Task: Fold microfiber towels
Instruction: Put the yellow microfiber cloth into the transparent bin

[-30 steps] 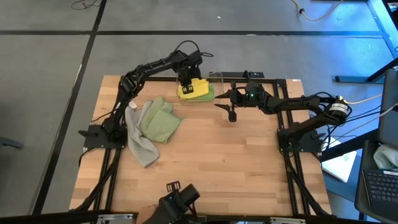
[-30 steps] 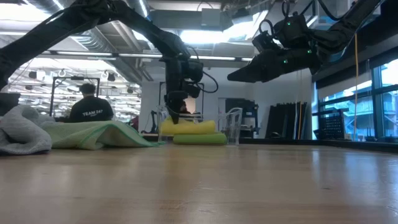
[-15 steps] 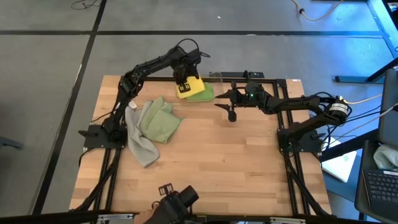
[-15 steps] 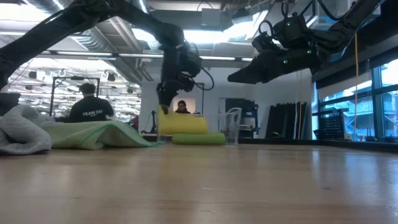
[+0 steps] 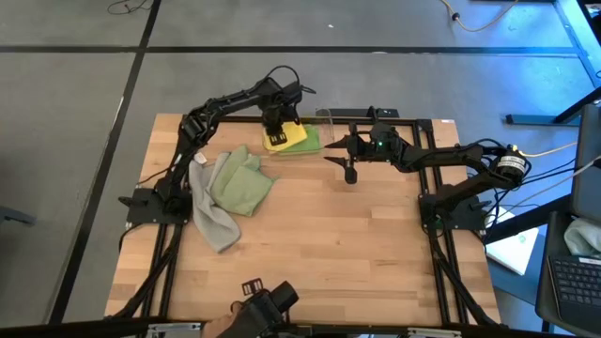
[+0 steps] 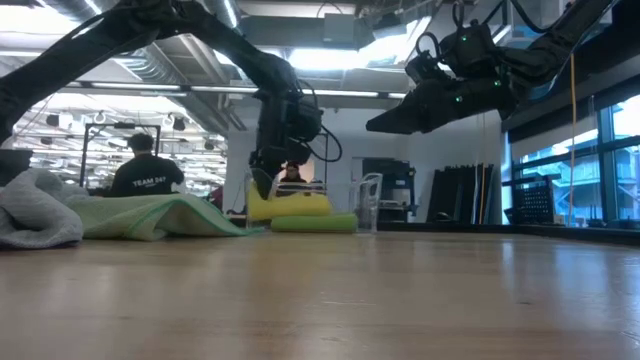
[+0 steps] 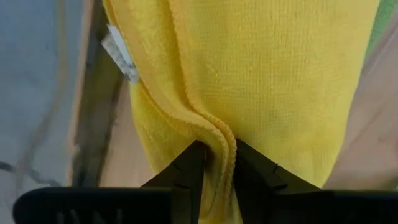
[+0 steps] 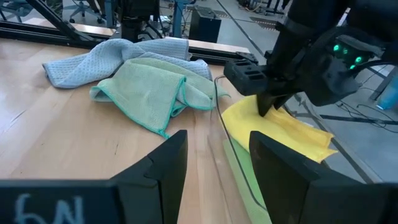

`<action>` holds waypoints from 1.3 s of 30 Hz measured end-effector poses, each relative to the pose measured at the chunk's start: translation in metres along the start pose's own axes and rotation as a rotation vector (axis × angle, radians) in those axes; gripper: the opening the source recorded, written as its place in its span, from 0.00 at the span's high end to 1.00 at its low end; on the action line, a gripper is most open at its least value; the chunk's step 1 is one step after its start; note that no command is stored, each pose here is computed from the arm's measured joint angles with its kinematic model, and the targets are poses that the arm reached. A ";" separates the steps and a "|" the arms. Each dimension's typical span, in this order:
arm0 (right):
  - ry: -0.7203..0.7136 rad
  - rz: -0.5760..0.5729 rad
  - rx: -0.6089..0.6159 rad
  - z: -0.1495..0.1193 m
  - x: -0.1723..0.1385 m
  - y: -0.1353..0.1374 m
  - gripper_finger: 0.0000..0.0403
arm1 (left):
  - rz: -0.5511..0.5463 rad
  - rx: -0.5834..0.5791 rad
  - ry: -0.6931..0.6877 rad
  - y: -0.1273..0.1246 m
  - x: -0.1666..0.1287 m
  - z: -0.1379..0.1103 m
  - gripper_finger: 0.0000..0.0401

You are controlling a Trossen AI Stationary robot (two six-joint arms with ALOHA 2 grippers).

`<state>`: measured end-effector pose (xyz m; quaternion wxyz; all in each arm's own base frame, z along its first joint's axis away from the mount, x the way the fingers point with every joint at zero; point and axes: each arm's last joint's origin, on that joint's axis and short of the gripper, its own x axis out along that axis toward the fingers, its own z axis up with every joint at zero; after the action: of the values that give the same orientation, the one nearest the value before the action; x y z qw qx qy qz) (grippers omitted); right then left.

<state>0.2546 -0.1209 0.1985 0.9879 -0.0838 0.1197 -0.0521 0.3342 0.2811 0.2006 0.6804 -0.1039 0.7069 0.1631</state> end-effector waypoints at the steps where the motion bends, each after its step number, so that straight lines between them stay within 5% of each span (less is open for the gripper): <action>1: 0.000 0.000 0.000 0.000 0.000 0.000 0.56 | 0.003 0.006 -0.009 0.000 0.000 0.001 0.82; 6: -0.005 -0.014 0.014 0.001 0.000 0.000 0.56 | 0.004 0.009 -0.013 0.001 0.000 0.001 0.81; 10: -0.008 -0.093 0.144 0.010 0.002 -0.008 0.56 | 0.004 0.013 -0.013 0.000 0.000 0.001 0.81; 15: 0.035 -0.013 0.253 0.026 0.009 -0.016 0.56 | 0.012 0.026 -0.037 0.002 -0.011 0.004 0.81; 28: 0.127 0.011 0.280 0.013 0.017 -0.013 0.56 | -0.006 -0.019 0.005 0.001 -0.033 -0.001 0.79; 39: 0.138 0.014 0.265 0.011 0.018 -0.013 0.56 | 0.001 -0.014 -0.001 0.000 -0.034 0.000 0.63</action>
<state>0.2736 -0.1338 0.2075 0.9800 0.0522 0.1801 -0.0662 0.3357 0.2788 0.2340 0.6800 -0.1084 0.7053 0.1685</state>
